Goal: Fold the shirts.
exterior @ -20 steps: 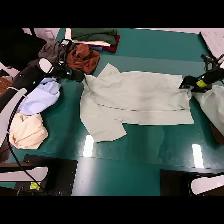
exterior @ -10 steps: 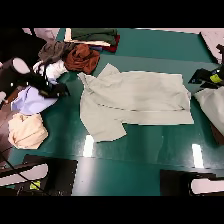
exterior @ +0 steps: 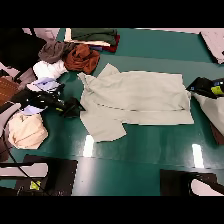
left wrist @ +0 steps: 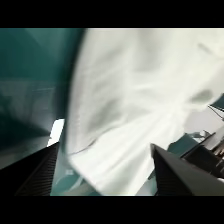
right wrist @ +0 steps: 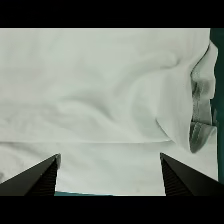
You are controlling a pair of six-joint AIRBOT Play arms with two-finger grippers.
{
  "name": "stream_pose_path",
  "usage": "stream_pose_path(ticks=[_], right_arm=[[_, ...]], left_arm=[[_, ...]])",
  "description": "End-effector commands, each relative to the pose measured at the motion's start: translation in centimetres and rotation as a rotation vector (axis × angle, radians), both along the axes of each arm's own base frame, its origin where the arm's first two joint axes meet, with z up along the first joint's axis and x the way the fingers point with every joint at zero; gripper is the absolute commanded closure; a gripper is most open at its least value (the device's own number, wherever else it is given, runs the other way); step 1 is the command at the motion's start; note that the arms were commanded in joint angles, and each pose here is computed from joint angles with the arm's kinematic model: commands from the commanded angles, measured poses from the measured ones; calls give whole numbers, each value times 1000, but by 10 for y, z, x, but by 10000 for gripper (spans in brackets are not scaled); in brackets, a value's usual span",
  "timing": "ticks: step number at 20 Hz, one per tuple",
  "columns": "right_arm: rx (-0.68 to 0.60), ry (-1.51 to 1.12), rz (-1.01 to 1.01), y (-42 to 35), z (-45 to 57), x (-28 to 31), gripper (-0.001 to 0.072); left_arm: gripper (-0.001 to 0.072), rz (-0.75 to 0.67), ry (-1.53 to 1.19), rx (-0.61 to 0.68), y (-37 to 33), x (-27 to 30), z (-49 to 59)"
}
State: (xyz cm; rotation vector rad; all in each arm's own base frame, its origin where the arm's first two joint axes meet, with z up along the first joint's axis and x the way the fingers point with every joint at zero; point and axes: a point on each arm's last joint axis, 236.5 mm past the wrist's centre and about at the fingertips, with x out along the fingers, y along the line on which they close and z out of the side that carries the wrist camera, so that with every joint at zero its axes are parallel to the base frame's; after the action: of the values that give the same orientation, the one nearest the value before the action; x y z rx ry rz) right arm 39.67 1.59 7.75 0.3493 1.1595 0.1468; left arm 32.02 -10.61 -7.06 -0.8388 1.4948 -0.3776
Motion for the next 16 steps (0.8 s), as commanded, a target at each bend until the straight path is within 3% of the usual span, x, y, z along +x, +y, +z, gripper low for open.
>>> stream_pose_path(ticks=[1,2,3,4,8,12,16], right_arm=[[-13,-63,-24,-4,14,-13,10],[-34,-74,-34,-11,18,-14,10],[-51,-71,-49,-19,18,-16,10],[-55,-39,-67,-29,13,-21,10],[9,158,-166,-68,-48,-42,10],[122,347,-196,-76,-118,-79,10],[250,331,-193,-66,-144,-81,10]], left_arm=[[59,15,-56,40,-22,18,-19],[193,20,-70,38,-27,21,-18],[531,19,-79,35,-30,24,-16],[683,3,-85,29,-31,24,-13],[681,-96,-113,-37,-29,23,30],[681,-41,-255,10,-7,45,91],[681,-55,-278,33,-4,40,107]])
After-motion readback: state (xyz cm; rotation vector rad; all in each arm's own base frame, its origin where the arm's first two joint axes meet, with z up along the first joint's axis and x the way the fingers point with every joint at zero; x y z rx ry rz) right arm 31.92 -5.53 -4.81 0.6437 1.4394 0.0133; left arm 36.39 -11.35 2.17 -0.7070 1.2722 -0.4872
